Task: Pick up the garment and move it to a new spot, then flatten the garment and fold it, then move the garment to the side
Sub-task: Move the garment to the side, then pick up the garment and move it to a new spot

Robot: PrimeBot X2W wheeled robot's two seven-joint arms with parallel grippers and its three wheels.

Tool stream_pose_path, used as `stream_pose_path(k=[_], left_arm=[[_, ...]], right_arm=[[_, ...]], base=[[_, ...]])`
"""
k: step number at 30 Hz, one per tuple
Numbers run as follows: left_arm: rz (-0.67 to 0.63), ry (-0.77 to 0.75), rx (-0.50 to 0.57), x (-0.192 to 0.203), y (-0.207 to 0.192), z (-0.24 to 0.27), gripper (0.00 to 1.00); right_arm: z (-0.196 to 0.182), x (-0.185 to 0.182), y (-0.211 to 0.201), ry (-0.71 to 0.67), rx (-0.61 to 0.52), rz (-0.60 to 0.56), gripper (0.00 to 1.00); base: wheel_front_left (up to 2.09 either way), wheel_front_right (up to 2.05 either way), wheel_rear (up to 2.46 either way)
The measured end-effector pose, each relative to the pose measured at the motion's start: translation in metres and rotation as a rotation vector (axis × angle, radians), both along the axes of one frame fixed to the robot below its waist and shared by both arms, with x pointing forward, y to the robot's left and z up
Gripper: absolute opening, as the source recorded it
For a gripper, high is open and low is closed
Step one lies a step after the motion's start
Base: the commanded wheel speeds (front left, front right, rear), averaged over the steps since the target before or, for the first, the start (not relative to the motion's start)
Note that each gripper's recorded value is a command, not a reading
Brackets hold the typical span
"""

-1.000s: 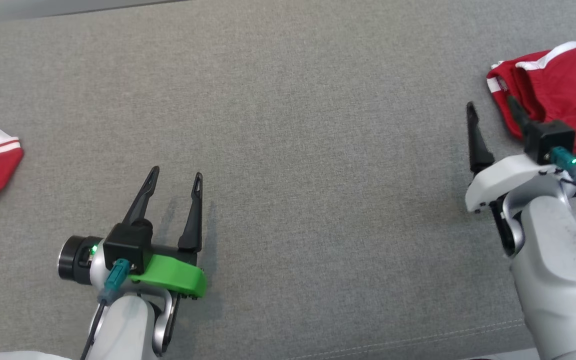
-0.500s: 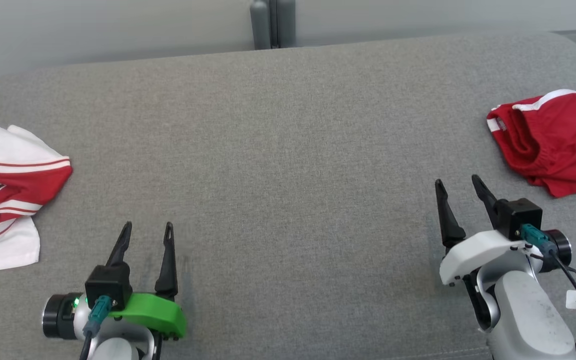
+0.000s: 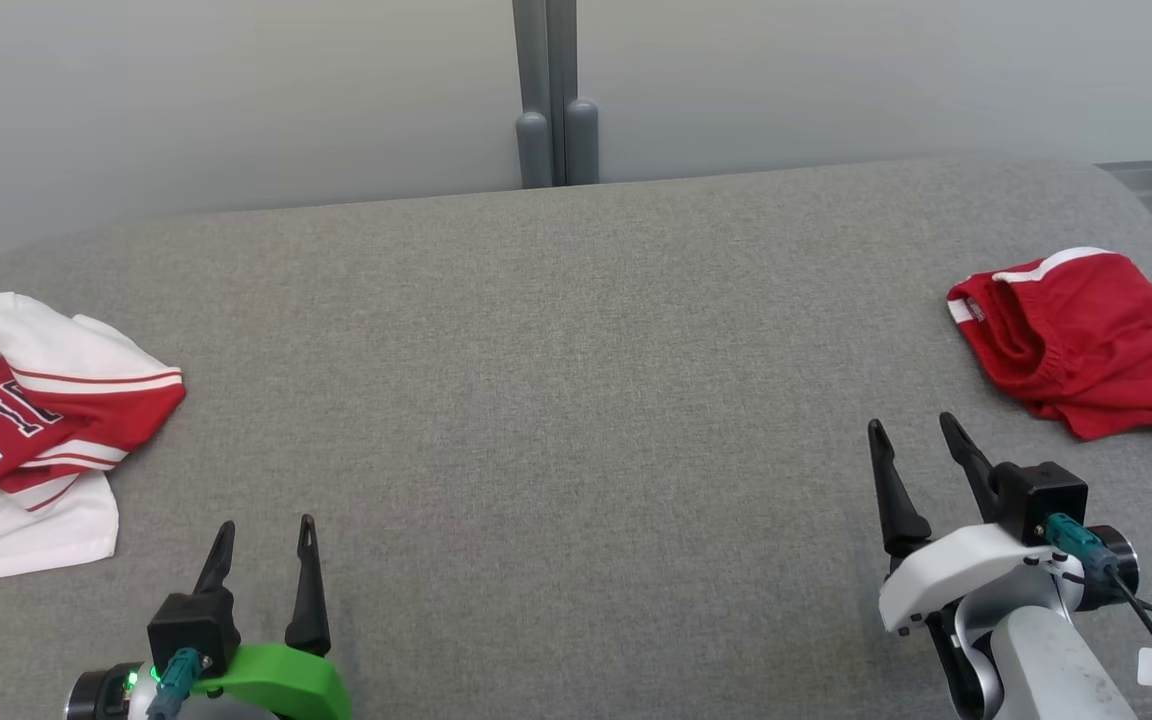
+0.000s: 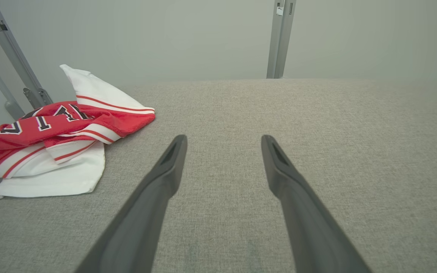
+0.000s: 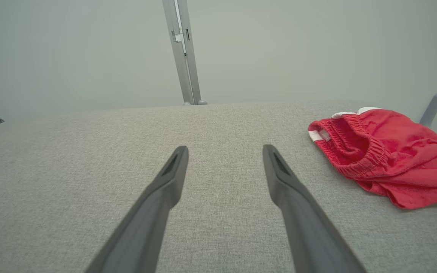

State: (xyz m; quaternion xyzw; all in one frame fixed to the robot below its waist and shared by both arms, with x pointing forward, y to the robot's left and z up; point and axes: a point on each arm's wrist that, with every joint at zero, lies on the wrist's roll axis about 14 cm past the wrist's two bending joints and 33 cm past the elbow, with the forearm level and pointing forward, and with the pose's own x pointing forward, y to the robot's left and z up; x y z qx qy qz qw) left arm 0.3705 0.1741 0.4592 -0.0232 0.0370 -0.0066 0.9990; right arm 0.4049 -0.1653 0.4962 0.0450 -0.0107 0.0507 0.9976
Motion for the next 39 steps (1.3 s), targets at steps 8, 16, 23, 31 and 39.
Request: stream_pose_path(k=[8,16,23,31,39], left_arm=[[0.021,0.003,-0.008,-0.009,0.006,-0.001,1.0],[0.027,0.014,-0.011,-0.013,0.007,-0.005,1.0],[0.053,0.019,-0.009,-0.017,0.014,-0.006,1.0],[0.169,0.041,-0.013,-0.036,0.049,-0.013,1.0],[0.334,0.078,-0.013,-0.073,0.094,-0.024,1.0]], right_arm=[[-0.002,-0.009,0.002,0.003,0.012,0.005,1.0],[-0.002,-0.009,0.005,0.005,0.017,0.011,1.0],[-0.005,-0.007,0.017,0.012,0.018,0.047,1.0],[-0.011,0.002,0.061,0.031,0.024,0.169,1.0],[-0.016,0.012,0.126,0.049,0.039,0.345,1.0]], base=[[0.0,0.0,0.0],[0.0,0.0,0.0],[0.0,0.0,0.0],[0.0,0.0,0.0],[0.0,0.0,0.0]])
